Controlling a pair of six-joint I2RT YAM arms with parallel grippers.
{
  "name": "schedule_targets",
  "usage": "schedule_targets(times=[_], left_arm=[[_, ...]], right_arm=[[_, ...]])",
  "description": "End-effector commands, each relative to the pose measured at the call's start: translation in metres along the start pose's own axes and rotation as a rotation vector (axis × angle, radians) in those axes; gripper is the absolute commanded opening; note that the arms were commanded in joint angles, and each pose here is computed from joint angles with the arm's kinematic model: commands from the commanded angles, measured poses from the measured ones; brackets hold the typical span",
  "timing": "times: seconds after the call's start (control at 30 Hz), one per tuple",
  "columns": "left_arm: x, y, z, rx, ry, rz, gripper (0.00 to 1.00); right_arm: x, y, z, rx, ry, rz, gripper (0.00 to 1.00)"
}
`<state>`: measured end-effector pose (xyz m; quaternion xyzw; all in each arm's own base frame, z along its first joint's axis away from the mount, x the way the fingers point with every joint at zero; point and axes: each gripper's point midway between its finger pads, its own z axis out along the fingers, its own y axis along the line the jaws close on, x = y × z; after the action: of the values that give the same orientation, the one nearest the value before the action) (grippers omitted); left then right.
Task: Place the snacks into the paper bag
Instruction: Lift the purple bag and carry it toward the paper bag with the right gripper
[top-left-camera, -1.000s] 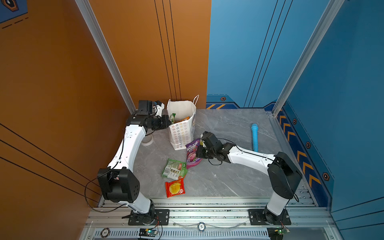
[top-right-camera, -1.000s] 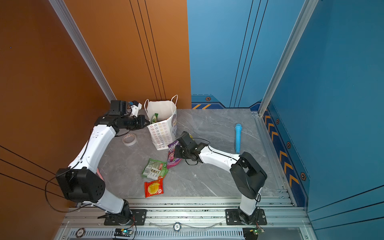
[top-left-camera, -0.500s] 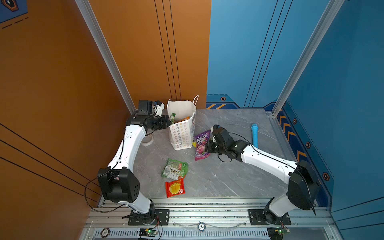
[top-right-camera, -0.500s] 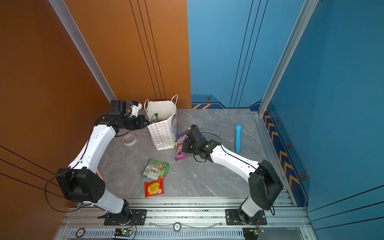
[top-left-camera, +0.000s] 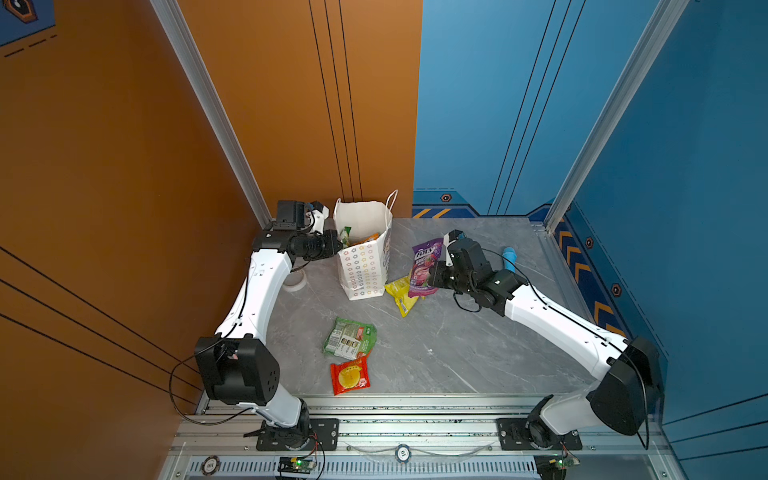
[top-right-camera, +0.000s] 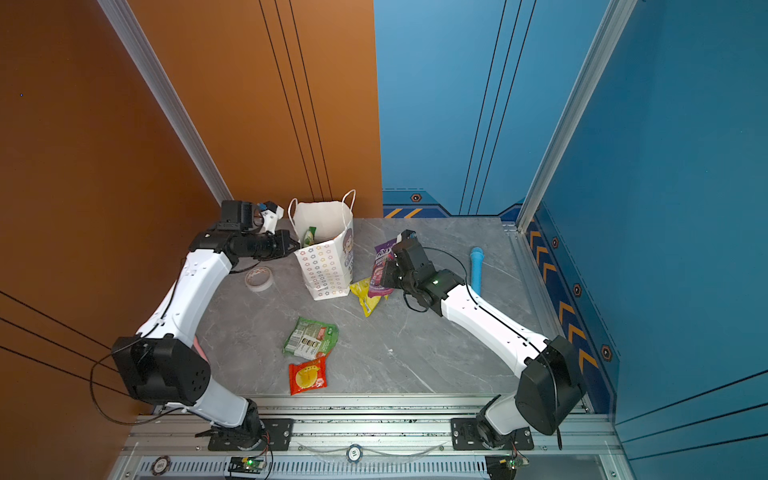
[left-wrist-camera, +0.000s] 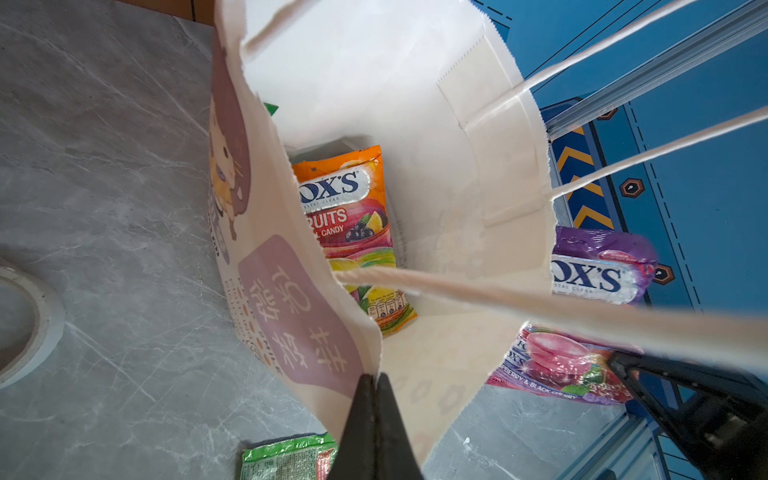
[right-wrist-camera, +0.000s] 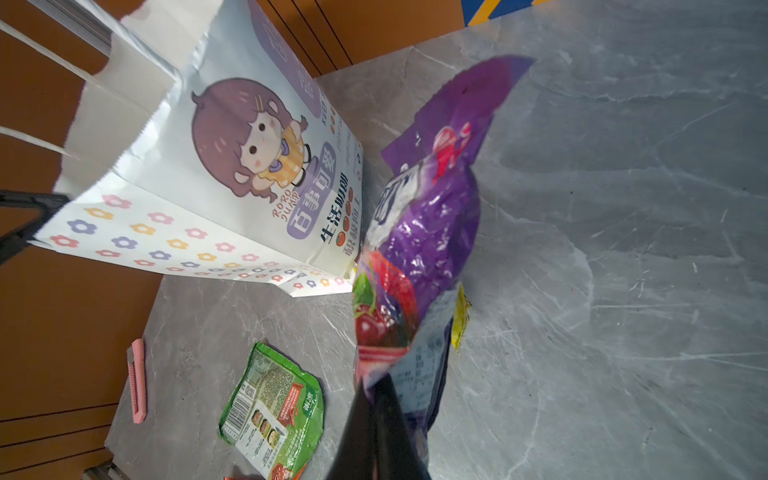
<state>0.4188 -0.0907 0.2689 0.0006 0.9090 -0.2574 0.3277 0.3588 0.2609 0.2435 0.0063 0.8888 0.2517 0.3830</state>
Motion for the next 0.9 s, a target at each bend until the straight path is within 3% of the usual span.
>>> schedule_targets(times=[0.0, 0.6, 0.87], left_arm=[[0.013, 0.006, 0.002, -0.032, 0.035, -0.006, 0.01], [0.013, 0.008, 0.004, -0.036, 0.039, -0.009, 0.01], [0.013, 0.007, 0.002, -0.035, 0.035, -0.008, 0.02]], right_arm=[[-0.045, 0.026, -0.030, -0.072, -0.146, -0.025, 0.00], [-0.097, 0.103, -0.091, -0.324, -0.265, -0.059, 0.00], [-0.097, 0.152, -0.096, -0.449, -0.255, -0.108, 0.00]])
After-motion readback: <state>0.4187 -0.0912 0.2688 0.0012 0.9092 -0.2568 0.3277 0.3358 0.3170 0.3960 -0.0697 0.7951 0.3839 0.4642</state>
